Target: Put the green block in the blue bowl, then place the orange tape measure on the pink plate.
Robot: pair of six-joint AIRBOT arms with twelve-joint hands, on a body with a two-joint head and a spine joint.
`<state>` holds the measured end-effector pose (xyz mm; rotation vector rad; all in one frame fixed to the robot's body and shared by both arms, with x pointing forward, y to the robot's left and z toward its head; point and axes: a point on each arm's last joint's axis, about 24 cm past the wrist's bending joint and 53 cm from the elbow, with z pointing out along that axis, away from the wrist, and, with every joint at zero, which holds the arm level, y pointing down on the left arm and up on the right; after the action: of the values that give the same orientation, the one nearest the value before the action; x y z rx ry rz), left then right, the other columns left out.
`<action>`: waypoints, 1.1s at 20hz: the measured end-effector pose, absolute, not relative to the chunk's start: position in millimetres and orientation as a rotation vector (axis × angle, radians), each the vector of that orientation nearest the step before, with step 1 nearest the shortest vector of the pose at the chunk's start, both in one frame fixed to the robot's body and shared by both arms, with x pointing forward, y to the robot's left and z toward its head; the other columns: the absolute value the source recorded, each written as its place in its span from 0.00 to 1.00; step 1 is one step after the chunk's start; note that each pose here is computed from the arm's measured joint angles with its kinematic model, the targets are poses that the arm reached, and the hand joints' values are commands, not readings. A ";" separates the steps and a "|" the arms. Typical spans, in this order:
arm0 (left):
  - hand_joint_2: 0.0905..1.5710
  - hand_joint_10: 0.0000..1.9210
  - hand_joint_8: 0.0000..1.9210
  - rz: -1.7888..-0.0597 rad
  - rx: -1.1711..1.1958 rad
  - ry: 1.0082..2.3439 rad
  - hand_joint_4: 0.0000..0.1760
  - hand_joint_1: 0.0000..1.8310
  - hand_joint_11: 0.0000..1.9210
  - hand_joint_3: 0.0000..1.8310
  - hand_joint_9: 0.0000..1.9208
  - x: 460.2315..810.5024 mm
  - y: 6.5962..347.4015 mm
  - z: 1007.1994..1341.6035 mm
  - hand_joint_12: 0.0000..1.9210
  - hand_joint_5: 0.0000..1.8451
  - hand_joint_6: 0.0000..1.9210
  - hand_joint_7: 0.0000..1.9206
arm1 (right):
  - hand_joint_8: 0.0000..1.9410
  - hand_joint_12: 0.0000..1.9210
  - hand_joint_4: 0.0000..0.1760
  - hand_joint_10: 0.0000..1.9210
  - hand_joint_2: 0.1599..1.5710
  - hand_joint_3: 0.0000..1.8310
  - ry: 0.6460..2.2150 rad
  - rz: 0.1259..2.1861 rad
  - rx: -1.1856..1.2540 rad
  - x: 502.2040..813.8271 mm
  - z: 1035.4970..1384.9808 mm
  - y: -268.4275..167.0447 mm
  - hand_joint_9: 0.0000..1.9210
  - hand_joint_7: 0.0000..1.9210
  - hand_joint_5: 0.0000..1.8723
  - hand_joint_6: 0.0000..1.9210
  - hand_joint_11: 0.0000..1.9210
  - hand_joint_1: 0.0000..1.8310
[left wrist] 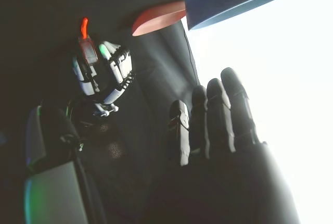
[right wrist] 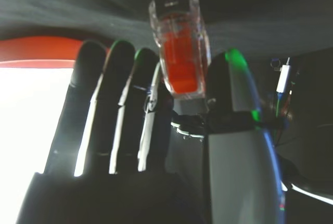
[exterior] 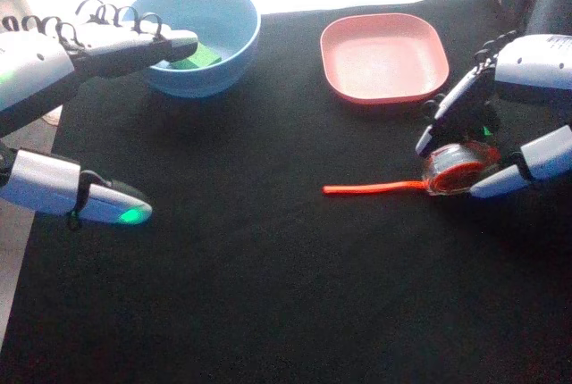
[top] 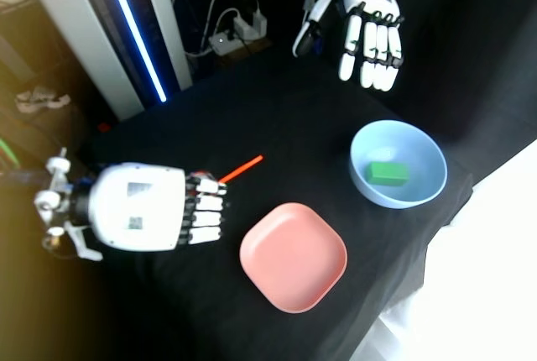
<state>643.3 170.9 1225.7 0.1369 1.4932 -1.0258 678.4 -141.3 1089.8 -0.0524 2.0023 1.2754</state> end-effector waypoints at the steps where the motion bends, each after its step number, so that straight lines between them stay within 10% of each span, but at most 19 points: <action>1: 0.48 0.00 0.00 -1.026 0.136 1.493 0.74 0.44 0.00 0.00 0.09 643.4 171.0 1225.7 0.31 0.11 0.00 0.11 | 0.57 0.80 0.00 0.59 0.65 0.00 2.001 1.278 -0.051 678.8 1089.7 -140.0 0.53 0.55 0.59 0.28 0.48 0.70; 2: 0.49 0.00 0.00 -1.028 0.133 1.493 0.67 0.44 0.00 0.00 0.10 643.6 171.2 1225.9 0.34 0.12 0.00 0.11 | 0.47 0.69 0.00 0.47 0.64 0.00 1.998 1.277 -0.049 680.2 1090.1 -140.8 0.53 0.58 0.58 0.36 0.46 0.69; 4: 0.48 0.00 0.00 -1.029 0.133 1.495 0.65 0.44 0.00 0.00 0.10 642.8 171.4 1224.6 0.37 0.12 0.00 0.12 | 0.29 0.55 0.00 0.56 0.64 0.00 1.995 1.276 -0.033 682.6 1090.7 -142.6 0.50 0.61 0.54 0.50 0.43 0.75; 6: 0.48 0.00 0.00 -1.032 0.130 1.498 0.68 0.44 0.00 0.00 0.11 642.0 172.3 1222.8 0.33 0.13 0.00 0.12 | 0.47 0.64 0.00 0.52 0.64 0.00 1.984 1.278 -0.010 686.1 1093.6 -145.6 0.54 0.56 0.58 0.40 0.49 0.70; 12: 0.48 0.00 0.00 -1.032 0.097 1.506 0.79 0.43 0.00 0.00 0.13 642.5 178.9 1217.5 0.31 0.12 0.00 0.14 | 0.35 0.75 0.00 0.50 0.63 0.00 1.899 1.281 0.012 694.0 1134.4 -166.6 0.56 0.63 0.55 0.46 0.45 0.69; 15: 0.49 0.00 0.00 -1.040 0.097 1.508 0.66 0.44 0.00 0.00 0.12 640.4 179.1 1215.6 0.30 0.12 0.00 0.14 | 0.29 0.72 0.00 0.57 0.63 0.00 1.777 1.345 0.013 706.1 1178.1 -159.9 0.56 0.64 0.55 0.42 0.49 0.75; 16: 0.49 0.00 0.00 -1.038 0.093 1.512 0.64 0.44 0.00 0.00 0.12 640.8 180.1 1214.3 0.30 0.12 0.00 0.14 | 0.53 0.84 0.00 0.73 0.64 0.00 1.744 1.352 0.001 709.8 1190.8 -160.6 0.53 0.57 0.59 0.29 0.49 0.71; 17: 0.48 0.00 0.00 -1.036 0.084 1.512 0.59 0.44 0.00 0.00 0.13 641.8 181.4 1214.3 0.33 0.13 0.00 0.13 | 0.69 0.94 0.00 0.88 0.64 0.00 1.715 1.353 -0.001 716.3 1199.9 -161.2 0.53 0.52 0.59 0.39 0.52 0.66; 18: 0.48 0.00 0.00 -1.036 0.079 1.512 0.57 0.44 0.00 0.00 0.13 642.3 182.0 1214.5 0.34 0.13 0.00 0.14 | 0.64 0.84 0.00 0.77 0.66 0.00 1.693 1.350 0.004 724.2 1205.1 -160.6 0.50 0.53 0.58 0.34 0.46 0.69; 19: 0.48 0.00 0.00 -1.037 0.079 1.511 0.60 0.44 0.00 0.00 0.13 642.2 181.9 1214.7 0.35 0.13 0.00 0.14 | 0.40 0.65 0.00 0.59 0.65 0.00 1.675 1.351 0.015 732.6 1209.3 -157.9 0.54 0.57 0.52 0.51 0.47 0.75; 22: 0.48 0.00 0.00 -1.042 0.086 1.509 0.46 0.44 0.00 0.00 0.14 641.0 180.6 1215.2 0.34 0.14 0.00 0.14 | 0.27 0.72 0.00 0.38 0.63 0.00 1.657 1.338 0.040 755.4 1206.9 -145.1 0.60 0.61 0.50 0.58 0.41 0.82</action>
<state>641.0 180.6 1215.2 0.0859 1.5088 -1.0418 755.4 -145.1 1206.9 0.0397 1.6573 1.3375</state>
